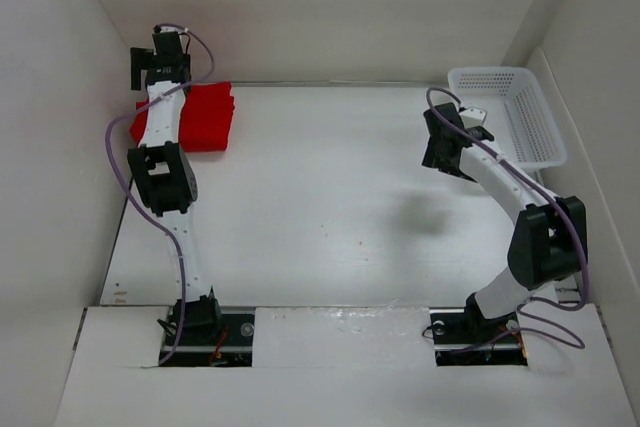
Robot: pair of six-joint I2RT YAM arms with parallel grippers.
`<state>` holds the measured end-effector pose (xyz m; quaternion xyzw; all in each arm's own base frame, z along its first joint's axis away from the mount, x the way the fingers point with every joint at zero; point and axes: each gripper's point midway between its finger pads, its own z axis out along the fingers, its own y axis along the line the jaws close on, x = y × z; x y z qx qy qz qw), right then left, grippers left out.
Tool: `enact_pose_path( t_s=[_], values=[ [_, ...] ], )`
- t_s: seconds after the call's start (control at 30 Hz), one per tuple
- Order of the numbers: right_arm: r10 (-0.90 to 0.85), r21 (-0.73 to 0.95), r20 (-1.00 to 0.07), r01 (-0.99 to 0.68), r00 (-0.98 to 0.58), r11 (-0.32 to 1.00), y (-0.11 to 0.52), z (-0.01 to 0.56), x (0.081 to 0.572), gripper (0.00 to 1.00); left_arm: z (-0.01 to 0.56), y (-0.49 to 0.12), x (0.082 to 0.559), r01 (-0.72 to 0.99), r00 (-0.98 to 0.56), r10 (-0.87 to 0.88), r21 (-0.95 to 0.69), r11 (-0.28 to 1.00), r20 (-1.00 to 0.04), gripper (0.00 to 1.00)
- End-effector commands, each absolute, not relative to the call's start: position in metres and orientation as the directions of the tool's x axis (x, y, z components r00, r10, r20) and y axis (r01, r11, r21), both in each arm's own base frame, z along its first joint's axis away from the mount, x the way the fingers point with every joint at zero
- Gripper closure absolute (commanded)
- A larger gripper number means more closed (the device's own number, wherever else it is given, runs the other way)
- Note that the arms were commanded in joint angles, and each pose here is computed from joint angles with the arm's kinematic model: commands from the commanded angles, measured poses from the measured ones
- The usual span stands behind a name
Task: Fold and stack the t-shirts
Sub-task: Put the neatly folded tshirt into the corner of the board with the left arm
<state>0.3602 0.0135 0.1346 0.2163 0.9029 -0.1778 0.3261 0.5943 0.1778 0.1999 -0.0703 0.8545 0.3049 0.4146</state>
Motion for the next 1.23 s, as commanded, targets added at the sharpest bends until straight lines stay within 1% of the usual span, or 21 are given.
enact_pose_path(
  t_s=[0.0,0.17,0.23,0.27,0.33,0.4,0.43,0.47,0.5,0.53,0.57,0.6,0.63,0.67,0.7,0.77,0.8,0.87,0.97,1.13,1.2],
  values=[
    [0.278,-0.163,-0.706,0.532,-0.651,0.831,0.010,0.160,0.360,0.00,0.257,0.190,0.597,-0.510,-0.520,0.099,0.402,0.761,-0.848,0.00],
    [0.308,-0.080,-0.702,0.501,-0.642,0.862,0.020,0.162,0.349,0.00,0.300,0.164,0.582,-0.486,-0.436,0.051,0.282,0.827,-0.899,0.00],
    [0.336,-0.004,-0.722,0.490,-0.604,0.872,0.024,0.174,0.348,0.00,0.294,0.140,0.574,-0.452,-0.440,-0.007,0.215,0.865,-0.898,0.00],
    [0.353,0.050,-0.729,0.468,-0.587,0.882,0.030,0.180,0.345,0.00,0.311,0.117,0.566,-0.428,-0.415,-0.019,0.177,0.886,-0.910,0.00],
    [0.366,0.096,-0.732,0.445,-0.575,0.890,0.035,0.184,0.340,0.00,0.300,0.086,0.556,-0.381,-0.430,-0.066,0.115,0.917,-0.900,0.00],
    [0.377,0.137,-0.721,0.413,-0.582,0.900,0.042,0.183,0.331,0.00,0.317,0.029,0.541,-0.267,-0.401,-0.131,-0.021,0.963,-0.906,0.00],
    [0.386,0.169,-0.731,0.398,-0.563,0.902,0.043,0.192,0.326,0.00,0.315,0.010,0.533,-0.229,-0.409,-0.159,-0.068,0.971,-0.899,0.00],
    [0.390,0.185,-0.731,0.387,-0.560,0.903,0.044,0.194,0.322,0.00,0.295,-0.011,0.524,-0.192,-0.444,-0.186,-0.109,0.975,-0.877,0.00],
    [0.385,0.191,-0.735,0.374,-0.559,0.908,0.044,0.196,0.317,0.00,0.313,-0.041,0.506,-0.147,-0.414,-0.203,-0.155,0.977,-0.887,0.00],
    [0.385,0.214,-0.743,0.351,-0.547,0.912,0.048,0.202,0.308,0.00,0.283,-0.055,0.492,-0.194,-0.442,-0.278,-0.212,0.958,-0.853,0.00],
    [0.377,0.208,-0.746,0.345,-0.549,0.915,0.045,0.202,0.301,0.00,0.270,-0.071,0.475,-0.184,-0.472,-0.291,-0.230,0.956,-0.832,0.00],
    [0.375,0.223,-0.749,0.325,-0.546,0.919,0.049,0.205,0.296,0.00,0.289,-0.094,0.457,-0.106,-0.433,-0.302,-0.285,0.953,-0.849,0.00],
    [0.368,0.223,-0.741,0.312,-0.561,0.924,0.051,0.200,0.286,0.00,0.280,-0.132,0.434,-0.036,-0.459,-0.280,-0.298,0.954,-0.843,0.00],
    [0.376,0.242,-0.755,0.304,-0.537,0.921,0.048,0.208,0.278,0.00,0.271,-0.150,0.417,-0.030,-0.471,-0.307,-0.333,0.943,-0.827,0.00],
    [0.380,0.261,-0.755,0.287,-0.534,0.922,0.051,0.210,0.273,0.00,0.231,-0.157,0.392,-0.050,-0.520,-0.274,-0.291,0.955,-0.809,0.00],
    [0.376,0.270,-0.753,0.268,-0.540,0.925,0.052,0.205,0.261,0.00,0.233,-0.189,0.346,0.001,-0.518,-0.266,-0.311,0.950,-0.813,0.00],
    [0.372,0.289,-0.766,0.236,-0.523,0.928,0.054,0.212,0.255,0.00,0.218,-0.193,0.329,-0.008,-0.543,-0.266,-0.312,0.950,-0.796,0.00],
    [0.371,0.308,-0.768,0.206,-0.522,0.929,0.058,0.215,0.246,0.00,0.219,-0.195,0.297,-0.020,-0.549,-0.272,-0.313,0.950,-0.790,0.00],
    [0.372,0.346,-0.788,0.147,-0.491,0.927,0.066,0.230,0.237,0.00,0.223,-0.186,0.268,-0.058,-0.526,-0.345,-0.372,0.927,-0.777,0.00],
    [0.362,0.376,-0.794,0.073,-0.489,0.924,0.076,0.239,0.229,0.00,0.228,-0.174,0.246,-0.054,-0.502,-0.427,-0.466,0.883,-0.752,0.00],
    [0.354,0.356,-0.796,0.093,-0.492,0.930,0.072,0.236,0.227,0.00,0.238,-0.169,0.242,-0.041,-0.481,-0.449,-0.492,0.869,-0.753,0.00]
  ],
)
